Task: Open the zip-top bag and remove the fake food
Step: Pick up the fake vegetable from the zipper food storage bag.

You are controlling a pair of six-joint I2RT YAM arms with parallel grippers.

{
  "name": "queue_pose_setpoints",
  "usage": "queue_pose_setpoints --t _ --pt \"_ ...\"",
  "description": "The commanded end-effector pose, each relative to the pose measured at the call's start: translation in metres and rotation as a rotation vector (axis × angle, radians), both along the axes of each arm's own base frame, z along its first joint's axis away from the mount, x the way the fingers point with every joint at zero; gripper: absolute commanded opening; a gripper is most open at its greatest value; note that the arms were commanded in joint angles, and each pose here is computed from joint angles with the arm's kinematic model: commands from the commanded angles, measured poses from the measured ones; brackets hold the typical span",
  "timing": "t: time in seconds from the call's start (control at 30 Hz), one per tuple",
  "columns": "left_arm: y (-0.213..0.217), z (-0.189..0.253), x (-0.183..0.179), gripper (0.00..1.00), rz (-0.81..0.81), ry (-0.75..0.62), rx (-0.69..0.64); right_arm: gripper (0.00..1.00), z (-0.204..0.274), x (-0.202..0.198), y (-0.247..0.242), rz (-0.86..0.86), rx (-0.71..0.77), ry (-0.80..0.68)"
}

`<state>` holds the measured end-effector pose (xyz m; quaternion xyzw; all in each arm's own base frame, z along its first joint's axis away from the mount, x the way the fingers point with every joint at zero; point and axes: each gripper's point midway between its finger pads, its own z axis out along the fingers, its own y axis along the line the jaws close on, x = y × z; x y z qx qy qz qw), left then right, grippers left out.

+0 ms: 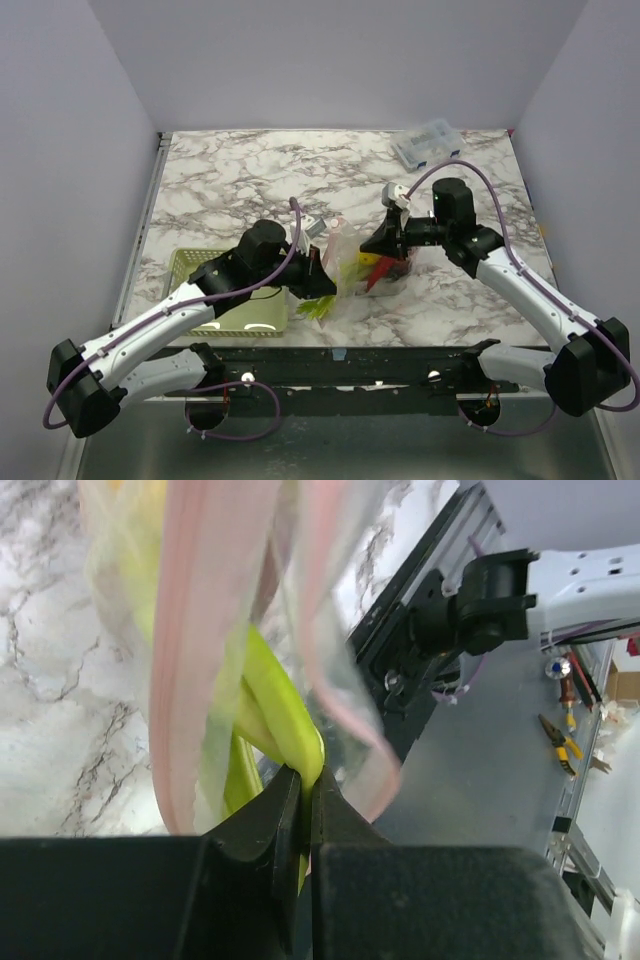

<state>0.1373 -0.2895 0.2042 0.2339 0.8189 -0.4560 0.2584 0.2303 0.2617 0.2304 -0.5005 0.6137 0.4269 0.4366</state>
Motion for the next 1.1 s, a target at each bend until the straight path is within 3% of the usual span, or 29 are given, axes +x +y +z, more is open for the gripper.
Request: queue_pose_setpoints --t 0.0,0.37,0.73,1.07 --pt "-0.001 0.052 0.012 0.00 0.038 -0.119 -0.113 0.00 -0.006 -0.004 -0.007 0.003 -0.024 -0.072" --pt "0.019 0.073 0.016 0.00 0.071 -0.141 -0.114 0.00 -0.035 -0.010 -0.015 -0.010 -0.073 -0.085" --pt "0.019 0.105 0.003 0.00 0.006 -0.129 -0.169 0.00 -0.050 -0.009 -0.019 -0.025 -0.098 -0.090" --pt "0.053 0.110 0.005 0.00 0.092 -0.189 -0.126 0.00 -0.050 -0.010 -0.020 -0.026 -0.099 -0.096"
